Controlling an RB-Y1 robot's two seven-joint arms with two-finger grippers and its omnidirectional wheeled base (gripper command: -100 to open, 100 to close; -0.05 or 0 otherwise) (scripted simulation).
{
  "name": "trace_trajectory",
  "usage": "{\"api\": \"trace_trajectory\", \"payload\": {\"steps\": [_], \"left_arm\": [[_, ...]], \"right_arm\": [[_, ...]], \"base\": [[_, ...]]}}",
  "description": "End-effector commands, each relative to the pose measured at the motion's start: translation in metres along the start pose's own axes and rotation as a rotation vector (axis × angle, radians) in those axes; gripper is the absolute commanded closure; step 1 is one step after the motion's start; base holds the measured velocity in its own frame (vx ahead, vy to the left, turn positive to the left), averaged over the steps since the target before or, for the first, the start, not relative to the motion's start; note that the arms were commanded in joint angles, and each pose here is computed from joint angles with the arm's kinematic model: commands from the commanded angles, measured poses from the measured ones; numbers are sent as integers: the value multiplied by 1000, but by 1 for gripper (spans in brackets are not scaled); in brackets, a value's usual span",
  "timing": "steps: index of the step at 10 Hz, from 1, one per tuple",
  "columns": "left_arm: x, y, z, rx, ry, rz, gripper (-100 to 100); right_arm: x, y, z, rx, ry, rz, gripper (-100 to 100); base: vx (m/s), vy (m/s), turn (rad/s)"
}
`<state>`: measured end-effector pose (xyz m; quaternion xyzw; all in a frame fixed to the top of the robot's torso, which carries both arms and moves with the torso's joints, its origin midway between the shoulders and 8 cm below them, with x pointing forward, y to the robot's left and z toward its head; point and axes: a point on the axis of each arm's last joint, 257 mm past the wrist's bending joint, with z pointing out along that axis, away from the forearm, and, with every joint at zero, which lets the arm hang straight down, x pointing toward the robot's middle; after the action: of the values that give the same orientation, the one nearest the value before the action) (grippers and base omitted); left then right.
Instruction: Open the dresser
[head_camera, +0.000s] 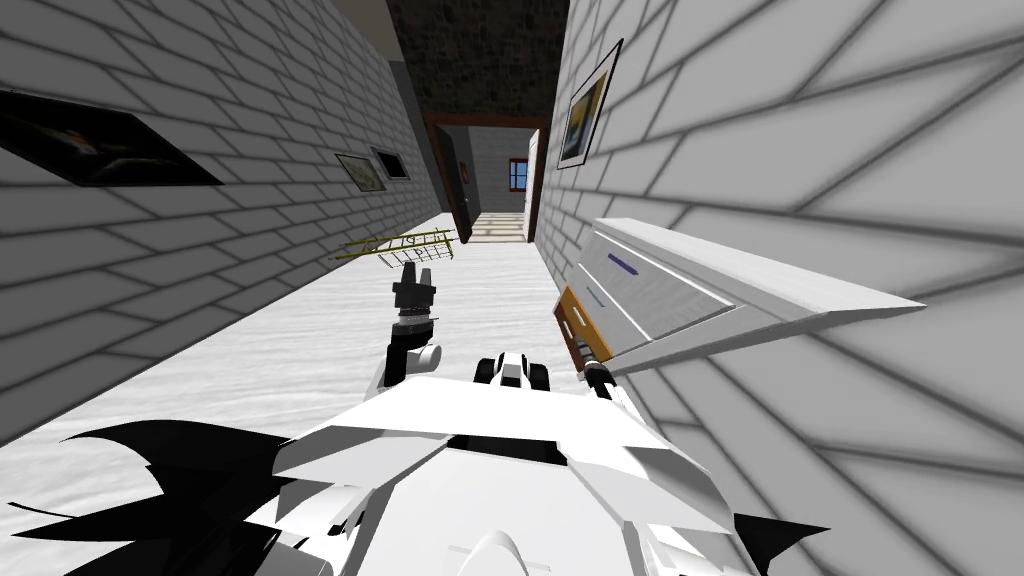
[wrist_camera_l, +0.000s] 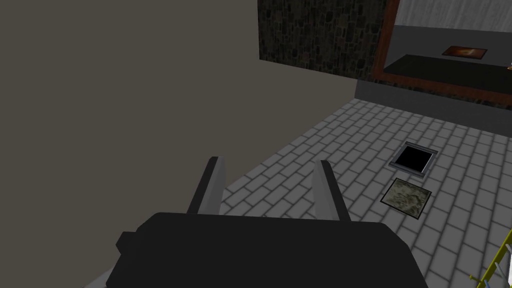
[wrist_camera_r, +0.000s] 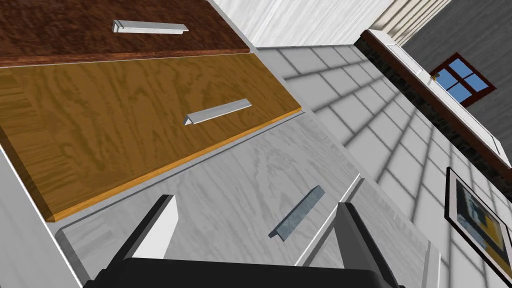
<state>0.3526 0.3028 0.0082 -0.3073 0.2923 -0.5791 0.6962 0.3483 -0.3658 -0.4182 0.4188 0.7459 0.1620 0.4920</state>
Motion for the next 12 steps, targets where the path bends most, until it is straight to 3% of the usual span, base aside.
{"api": "trace_trajectory", "payload": {"steps": [1,6,7,10,11,12], "left_arm": [[0,0,0,0,0,0,0],[0,0,0,0,0,0,0],[0,0,0,0,0,0,0],[0,0,0,0,0,0,0],[0,0,0,0,0,0,0],[0,0,0,0,0,0,0]], "right_arm": [[1,-49,3,123,11,-97,-100],[-6,-127,-5,331,18,-229,-100],[-18,-144,-7,381,8,-292,-100],[-15,-157,-11,413,17,-295,-100],[-28,-179,-16,482,7,-357,-100],[-26,-185,-18,492,13,-359,-100]], "base": [[96,150,92],[87,102,63],[94,84,74],[45,38,14],[59,51,94],[74,52,53]]}}
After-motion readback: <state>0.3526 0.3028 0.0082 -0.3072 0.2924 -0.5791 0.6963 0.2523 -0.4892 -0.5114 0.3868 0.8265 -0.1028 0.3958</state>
